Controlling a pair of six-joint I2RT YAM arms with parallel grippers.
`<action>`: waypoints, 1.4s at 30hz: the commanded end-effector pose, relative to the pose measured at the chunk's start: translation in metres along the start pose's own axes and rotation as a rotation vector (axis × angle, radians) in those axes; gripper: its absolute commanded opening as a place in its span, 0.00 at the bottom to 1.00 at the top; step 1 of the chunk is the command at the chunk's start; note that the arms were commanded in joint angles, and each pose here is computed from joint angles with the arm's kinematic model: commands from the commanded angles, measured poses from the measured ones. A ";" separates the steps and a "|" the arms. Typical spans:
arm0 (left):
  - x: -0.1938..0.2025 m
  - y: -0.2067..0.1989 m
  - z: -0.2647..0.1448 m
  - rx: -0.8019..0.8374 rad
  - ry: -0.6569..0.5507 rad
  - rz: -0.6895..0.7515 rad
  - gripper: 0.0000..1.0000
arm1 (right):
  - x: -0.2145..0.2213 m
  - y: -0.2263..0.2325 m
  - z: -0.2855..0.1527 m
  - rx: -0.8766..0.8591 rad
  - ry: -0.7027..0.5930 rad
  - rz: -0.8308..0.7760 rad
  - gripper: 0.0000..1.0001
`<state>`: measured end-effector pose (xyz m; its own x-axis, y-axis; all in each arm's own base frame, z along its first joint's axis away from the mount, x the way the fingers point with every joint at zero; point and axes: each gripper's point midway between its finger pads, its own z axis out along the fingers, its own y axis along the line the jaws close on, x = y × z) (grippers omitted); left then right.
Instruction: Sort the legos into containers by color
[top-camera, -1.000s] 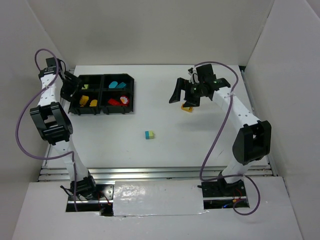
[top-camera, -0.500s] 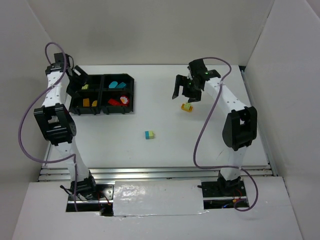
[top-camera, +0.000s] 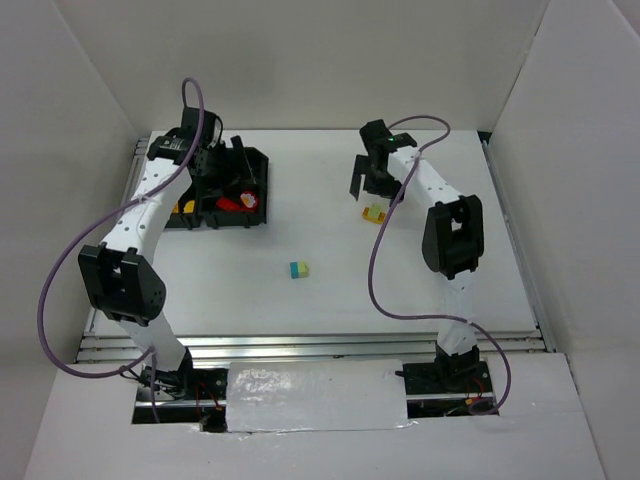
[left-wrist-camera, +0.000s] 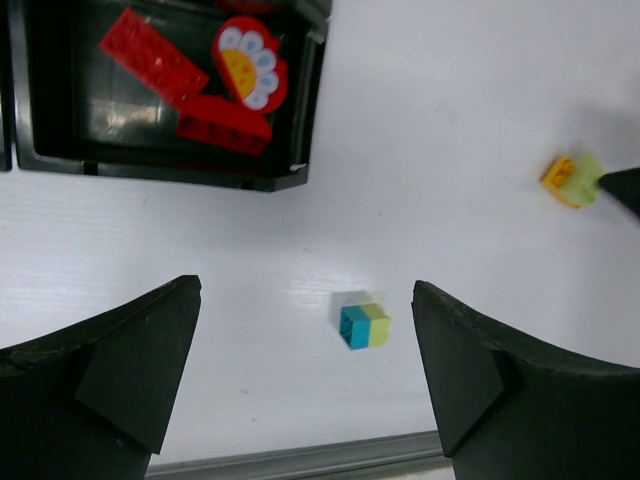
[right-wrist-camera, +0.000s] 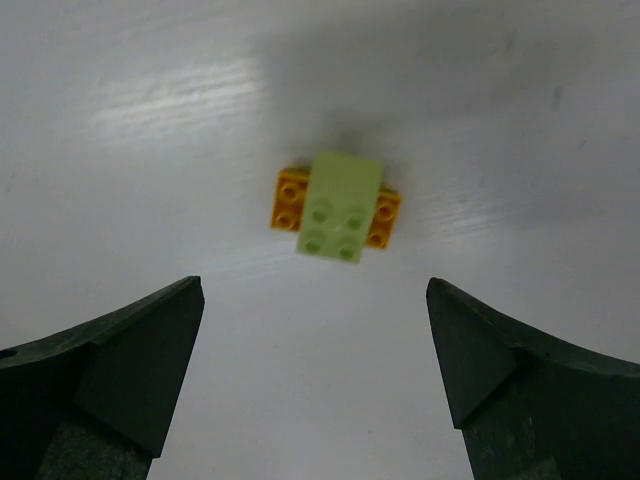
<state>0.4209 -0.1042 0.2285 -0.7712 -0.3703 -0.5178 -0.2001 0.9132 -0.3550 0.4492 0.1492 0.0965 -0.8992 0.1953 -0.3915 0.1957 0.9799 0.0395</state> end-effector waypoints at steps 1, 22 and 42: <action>0.009 0.008 -0.009 0.018 0.011 0.024 1.00 | -0.019 -0.025 0.002 0.121 -0.040 0.047 1.00; 0.015 0.009 -0.002 0.027 0.058 0.095 0.99 | -0.008 -0.008 0.050 0.035 0.024 0.069 0.49; 0.013 0.002 0.005 0.108 0.109 0.071 0.99 | -0.020 0.080 -0.032 -0.446 -0.015 -0.003 0.00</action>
<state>0.4081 -0.1016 0.2018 -0.8447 -0.2860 -0.4525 -0.1372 0.9328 -0.3334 0.4639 0.1665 0.0496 -0.9233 0.2396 -0.3001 0.2020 0.9676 0.1511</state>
